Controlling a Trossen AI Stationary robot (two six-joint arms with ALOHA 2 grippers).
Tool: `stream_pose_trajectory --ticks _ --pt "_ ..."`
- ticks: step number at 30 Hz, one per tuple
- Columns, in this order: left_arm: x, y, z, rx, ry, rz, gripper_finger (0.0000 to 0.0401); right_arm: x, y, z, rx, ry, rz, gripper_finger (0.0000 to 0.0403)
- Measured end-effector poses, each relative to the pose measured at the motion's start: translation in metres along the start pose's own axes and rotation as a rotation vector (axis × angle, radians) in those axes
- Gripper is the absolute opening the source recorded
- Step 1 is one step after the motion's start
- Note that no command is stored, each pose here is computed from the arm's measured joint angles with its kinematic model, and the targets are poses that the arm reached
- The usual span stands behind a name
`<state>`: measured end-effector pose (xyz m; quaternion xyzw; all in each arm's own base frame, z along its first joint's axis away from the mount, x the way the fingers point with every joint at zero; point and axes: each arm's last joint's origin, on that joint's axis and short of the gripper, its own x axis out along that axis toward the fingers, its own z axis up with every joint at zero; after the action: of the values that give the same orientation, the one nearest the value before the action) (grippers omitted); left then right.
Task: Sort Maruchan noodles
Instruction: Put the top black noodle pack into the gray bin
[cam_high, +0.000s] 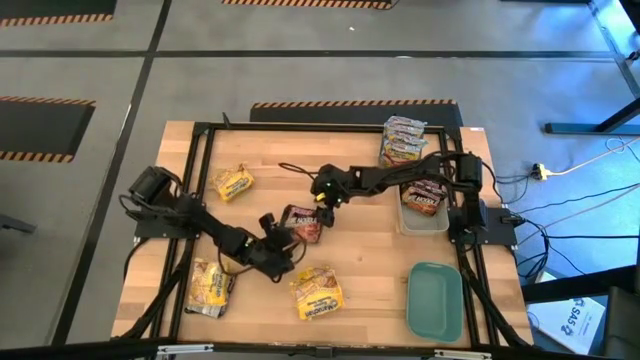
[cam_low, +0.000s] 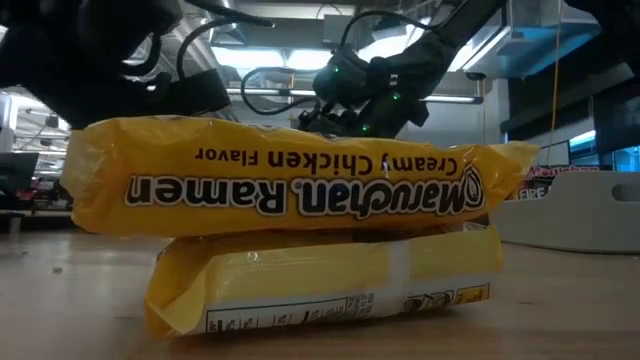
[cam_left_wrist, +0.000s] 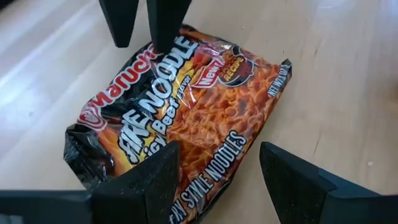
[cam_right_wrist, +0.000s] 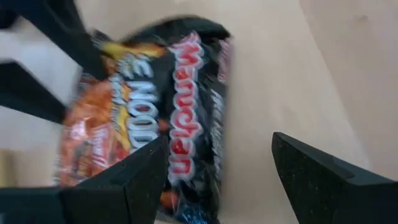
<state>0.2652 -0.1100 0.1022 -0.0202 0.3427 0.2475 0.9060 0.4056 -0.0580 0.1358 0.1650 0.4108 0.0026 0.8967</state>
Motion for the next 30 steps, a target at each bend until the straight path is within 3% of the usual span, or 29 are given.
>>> stream_pose_trajectory --ticks 7,15,22,30 --pt "-0.005 -0.009 -0.014 0.066 -0.039 0.041 0.0215 -0.001 0.001 0.006 0.06 -0.037 0.145 0.027" --pt "-0.01 -0.012 -0.018 0.085 -0.056 0.047 0.0215 -0.003 -0.002 0.007 0.17 -0.026 0.173 0.027" --pt "-0.01 -0.011 -0.018 0.087 -0.062 0.058 0.0215 0.017 -0.007 -0.006 0.272 0.037 0.215 0.0287" --pt "-0.009 -0.011 -0.018 0.091 -0.063 0.064 0.0215 0.027 -0.005 -0.007 0.34 0.056 0.374 0.0289"
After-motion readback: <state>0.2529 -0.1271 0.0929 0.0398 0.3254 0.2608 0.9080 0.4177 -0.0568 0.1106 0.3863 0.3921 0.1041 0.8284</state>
